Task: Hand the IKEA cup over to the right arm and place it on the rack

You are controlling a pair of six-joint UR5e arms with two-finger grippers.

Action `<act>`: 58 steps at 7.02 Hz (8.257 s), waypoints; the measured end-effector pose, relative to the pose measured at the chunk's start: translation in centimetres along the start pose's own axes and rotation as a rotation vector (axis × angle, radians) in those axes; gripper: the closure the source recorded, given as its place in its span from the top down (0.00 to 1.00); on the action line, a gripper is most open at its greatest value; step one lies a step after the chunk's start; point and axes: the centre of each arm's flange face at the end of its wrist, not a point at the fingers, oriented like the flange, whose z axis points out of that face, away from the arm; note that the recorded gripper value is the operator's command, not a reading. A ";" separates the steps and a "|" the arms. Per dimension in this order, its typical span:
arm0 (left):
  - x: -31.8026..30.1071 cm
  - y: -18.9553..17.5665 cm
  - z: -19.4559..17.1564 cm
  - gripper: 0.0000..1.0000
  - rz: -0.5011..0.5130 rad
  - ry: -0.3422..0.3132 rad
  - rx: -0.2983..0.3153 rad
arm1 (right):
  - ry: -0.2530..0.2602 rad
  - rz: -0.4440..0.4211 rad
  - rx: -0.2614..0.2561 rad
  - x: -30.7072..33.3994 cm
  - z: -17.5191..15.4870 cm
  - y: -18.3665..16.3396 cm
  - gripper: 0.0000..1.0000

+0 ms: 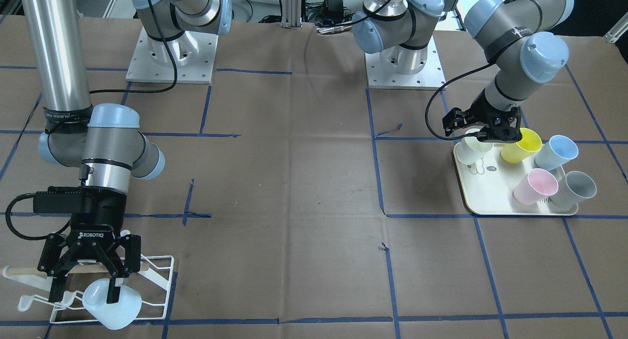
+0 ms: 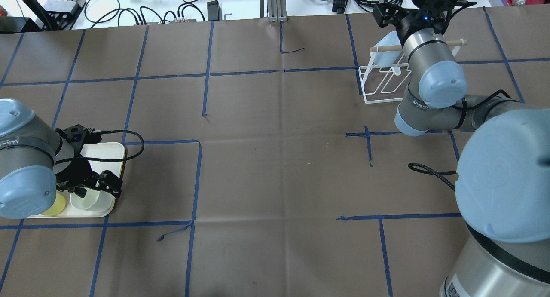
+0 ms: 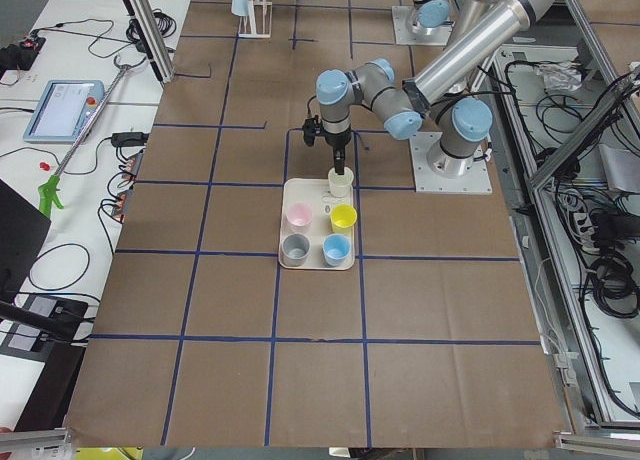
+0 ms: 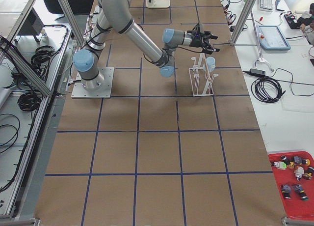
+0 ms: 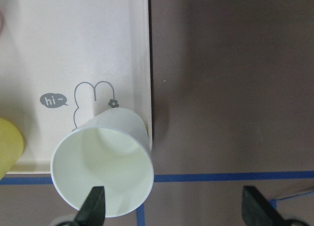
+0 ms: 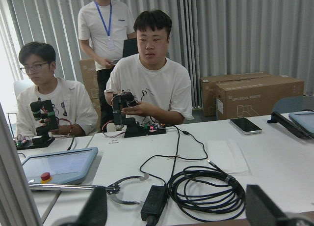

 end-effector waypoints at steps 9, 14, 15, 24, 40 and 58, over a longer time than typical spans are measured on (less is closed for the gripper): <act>-1.9 0.1 0.3 0.00 -0.003 -0.023 -0.011 | -0.353 0.438 -0.095 -8.8 -4.6 -6.2 1.00; -1.6 -2.4 -17.2 0.00 0.048 -0.118 0.058 | -0.360 0.897 -0.250 -12.2 -5.6 -5.0 1.00; -1.2 -3.6 -21.8 0.00 0.071 -0.111 0.086 | -0.350 1.026 -0.288 -12.6 -5.8 -4.6 1.00; 6.1 -12.3 -22.8 0.00 0.382 0.197 0.810 | -0.343 1.316 -0.400 -13.3 -6.2 -3.9 1.00; 24.8 -6.2 -8.5 0.00 0.871 0.486 1.188 | -0.294 1.338 -0.599 -18.2 -8.3 4.2 0.99; 24.8 -6.5 -7.7 0.00 0.807 0.502 1.207 | -0.237 1.482 -0.702 -26.1 -9.9 7.7 0.94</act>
